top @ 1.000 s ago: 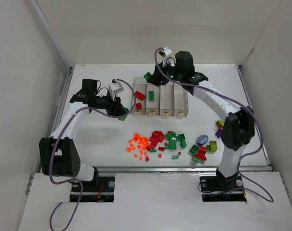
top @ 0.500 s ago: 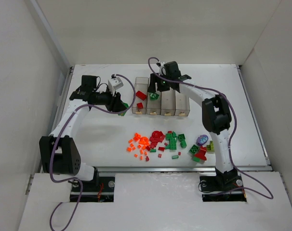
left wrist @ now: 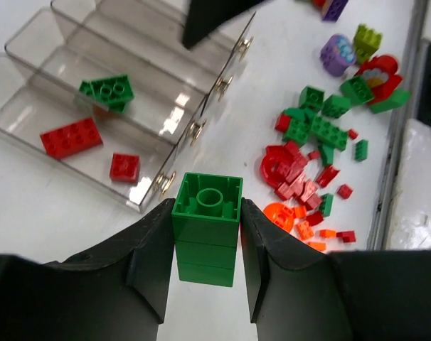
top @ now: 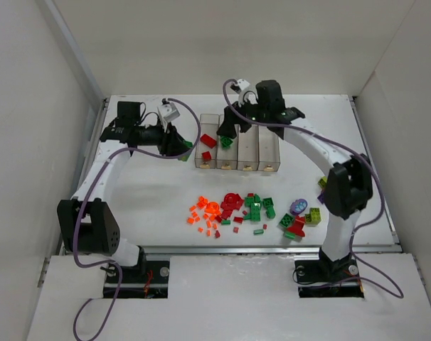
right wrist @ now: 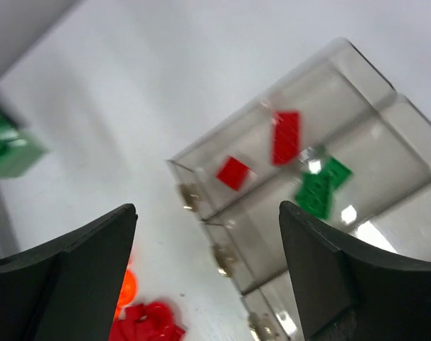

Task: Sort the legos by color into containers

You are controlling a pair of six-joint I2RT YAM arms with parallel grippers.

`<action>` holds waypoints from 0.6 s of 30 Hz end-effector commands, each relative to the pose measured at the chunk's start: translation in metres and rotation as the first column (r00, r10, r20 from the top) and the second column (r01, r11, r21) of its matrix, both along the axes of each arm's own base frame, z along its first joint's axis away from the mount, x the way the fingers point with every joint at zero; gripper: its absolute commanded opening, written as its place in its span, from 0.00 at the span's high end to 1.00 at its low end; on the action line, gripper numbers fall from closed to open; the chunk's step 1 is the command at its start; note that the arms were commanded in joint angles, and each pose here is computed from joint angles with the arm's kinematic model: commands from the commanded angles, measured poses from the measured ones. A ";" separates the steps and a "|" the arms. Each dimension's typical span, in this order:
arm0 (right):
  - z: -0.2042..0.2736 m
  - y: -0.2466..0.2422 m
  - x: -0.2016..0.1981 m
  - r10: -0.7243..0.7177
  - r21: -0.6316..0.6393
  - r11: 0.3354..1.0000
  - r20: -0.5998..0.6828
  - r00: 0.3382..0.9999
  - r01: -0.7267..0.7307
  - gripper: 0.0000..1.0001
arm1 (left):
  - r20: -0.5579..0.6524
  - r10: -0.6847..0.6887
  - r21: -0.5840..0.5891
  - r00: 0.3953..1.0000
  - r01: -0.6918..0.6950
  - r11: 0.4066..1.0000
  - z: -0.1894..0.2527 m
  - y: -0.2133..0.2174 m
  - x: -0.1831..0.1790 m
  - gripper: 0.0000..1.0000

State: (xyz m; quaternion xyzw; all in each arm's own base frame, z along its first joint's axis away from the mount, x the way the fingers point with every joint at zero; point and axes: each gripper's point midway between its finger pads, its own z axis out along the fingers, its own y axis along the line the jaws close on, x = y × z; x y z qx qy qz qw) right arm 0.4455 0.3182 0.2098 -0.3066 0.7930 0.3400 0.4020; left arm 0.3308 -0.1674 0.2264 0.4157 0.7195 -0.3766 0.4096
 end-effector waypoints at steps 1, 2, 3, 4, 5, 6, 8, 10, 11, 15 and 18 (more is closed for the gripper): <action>0.058 0.029 -0.061 0.291 0.080 0.946 0.212 0.933 -0.314 0.14 | 0.042 -0.083 -0.134 0.996 0.088 0.987 0.047 -0.017 -0.007 1.00; 0.071 0.029 -0.070 0.295 0.112 0.939 0.221 0.930 -0.324 0.14 | 0.028 -0.078 -0.161 0.997 0.081 0.984 0.054 -0.019 -0.006 1.00; 0.076 0.029 -0.075 0.293 0.138 0.935 0.218 0.931 -0.326 0.14 | 0.009 -0.066 -0.192 0.998 0.067 0.979 0.060 -0.021 -0.006 1.00; 0.090 0.036 -0.079 0.300 0.178 0.920 0.255 0.919 -0.350 0.14 | -0.122 -0.025 -0.257 0.992 -0.007 0.966 0.073 -0.024 -0.010 1.00; 0.095 0.037 -0.085 0.306 0.208 0.909 0.257 0.917 -0.361 0.14 | -0.039 0.006 -0.299 0.999 -0.018 0.954 0.093 -0.026 0.004 1.00; 0.104 0.040 -0.088 0.302 0.253 0.898 0.239 0.923 -0.359 0.14 | -0.074 0.050 -0.328 0.996 -0.072 0.942 0.094 -0.026 0.008 1.00; 0.118 0.051 -0.096 0.321 0.292 0.869 0.279 0.905 -0.399 0.14 | 0.032 0.088 -0.418 0.996 -0.066 0.906 0.133 -0.028 0.011 1.00; 0.139 0.055 -0.095 0.316 0.328 0.852 0.300 0.900 -0.409 0.13 | -0.054 0.124 -0.492 0.991 -0.135 0.860 0.147 -0.028 0.013 1.00; 0.151 0.056 -0.098 0.328 0.340 0.833 0.329 0.885 -0.435 0.13 | -0.047 0.136 -0.507 0.990 -0.141 0.850 0.155 -0.027 0.011 1.00; 0.166 0.060 -0.100 0.342 0.382 0.801 0.339 0.876 -0.461 0.11 | -0.011 0.137 -0.524 0.990 -0.122 0.843 0.174 -0.032 0.003 1.00; 0.175 0.061 -0.107 0.357 0.426 0.765 0.344 0.868 -0.483 0.10 | 0.003 0.126 -0.524 0.992 -0.106 0.845 0.173 -0.039 -0.005 1.00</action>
